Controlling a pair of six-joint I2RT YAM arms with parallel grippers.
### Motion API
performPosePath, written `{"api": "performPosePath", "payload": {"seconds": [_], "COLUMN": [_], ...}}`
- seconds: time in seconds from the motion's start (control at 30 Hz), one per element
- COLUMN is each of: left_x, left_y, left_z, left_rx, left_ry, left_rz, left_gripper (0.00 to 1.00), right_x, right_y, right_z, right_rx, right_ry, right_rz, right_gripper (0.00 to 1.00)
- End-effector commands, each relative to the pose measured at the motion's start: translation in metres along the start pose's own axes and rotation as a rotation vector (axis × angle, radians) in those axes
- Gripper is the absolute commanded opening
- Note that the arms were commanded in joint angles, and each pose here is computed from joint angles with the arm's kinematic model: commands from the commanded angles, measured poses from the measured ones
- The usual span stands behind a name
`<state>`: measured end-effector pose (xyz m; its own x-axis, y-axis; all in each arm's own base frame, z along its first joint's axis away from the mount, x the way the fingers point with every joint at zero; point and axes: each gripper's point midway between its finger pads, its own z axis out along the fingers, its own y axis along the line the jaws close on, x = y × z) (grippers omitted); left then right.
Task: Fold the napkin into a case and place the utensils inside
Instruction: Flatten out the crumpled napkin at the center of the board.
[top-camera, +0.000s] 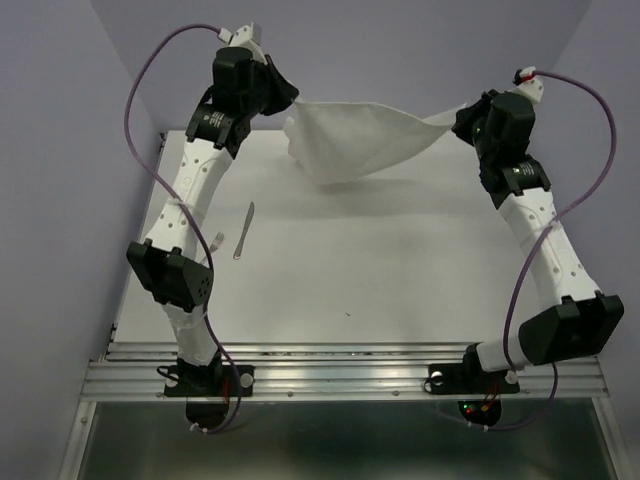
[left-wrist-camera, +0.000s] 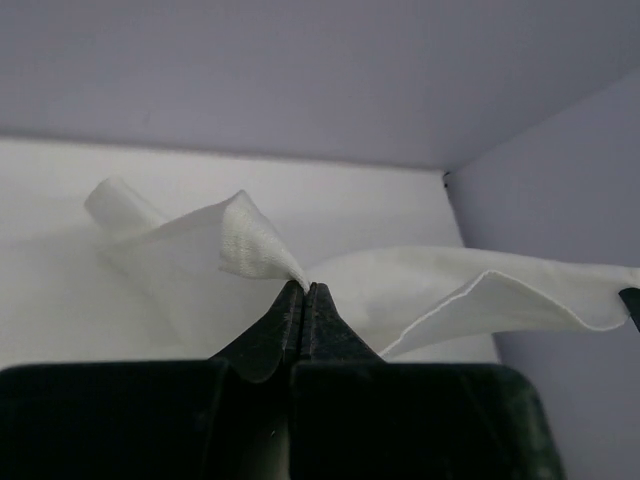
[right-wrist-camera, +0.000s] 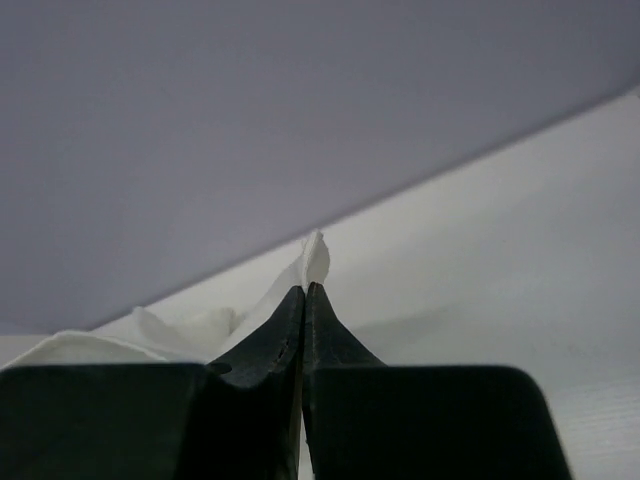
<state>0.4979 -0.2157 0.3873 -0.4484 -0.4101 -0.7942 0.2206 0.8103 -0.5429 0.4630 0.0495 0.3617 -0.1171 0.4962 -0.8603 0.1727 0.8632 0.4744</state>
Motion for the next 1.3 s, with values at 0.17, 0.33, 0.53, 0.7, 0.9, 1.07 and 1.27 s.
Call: {"api": "performPosePath", "payload": {"seconds": [0.17,0.33,0.53,0.7,0.9,1.07,1.27], "left_x": [-0.111,-0.108,-0.088,-0.055,-0.032,-0.039,-0.078], "left_y": [-0.086,-0.084,-0.073,-0.052,-0.031,-0.037,-0.07], "left_z": [-0.146,-0.161,-0.145,-0.118,-0.088,-0.091,-0.152], "left_rx": [0.222,0.213,0.197,0.162,0.118,0.126,0.197], "left_ry": [-0.355,-0.365,-0.3,-0.209,-0.15,-0.157,-0.287], "left_rz": [0.099,0.123,0.111,0.085,0.075,0.093,0.134], "left_gripper": [0.0,0.0,0.0,0.0,0.0,0.0,0.0], "right_x": [-0.136,-0.144,-0.133,-0.107,-0.081,-0.094,-0.152], "right_y": [0.04,0.036,0.023,0.014,0.008,0.018,0.045], "right_z": [-0.111,-0.129,-0.12,-0.106,-0.074,-0.073,-0.129], "right_rx": [-0.133,-0.126,-0.071,-0.05,-0.013,-0.036,-0.153], "right_ry": [-0.339,-0.365,-0.347,-0.285,-0.219,-0.239,-0.371], "right_rz": [0.007,0.002,-0.003,-0.007,-0.025,-0.037,-0.025], "right_gripper": [0.01,0.01,0.01,0.01,0.01,0.01,0.01]}}
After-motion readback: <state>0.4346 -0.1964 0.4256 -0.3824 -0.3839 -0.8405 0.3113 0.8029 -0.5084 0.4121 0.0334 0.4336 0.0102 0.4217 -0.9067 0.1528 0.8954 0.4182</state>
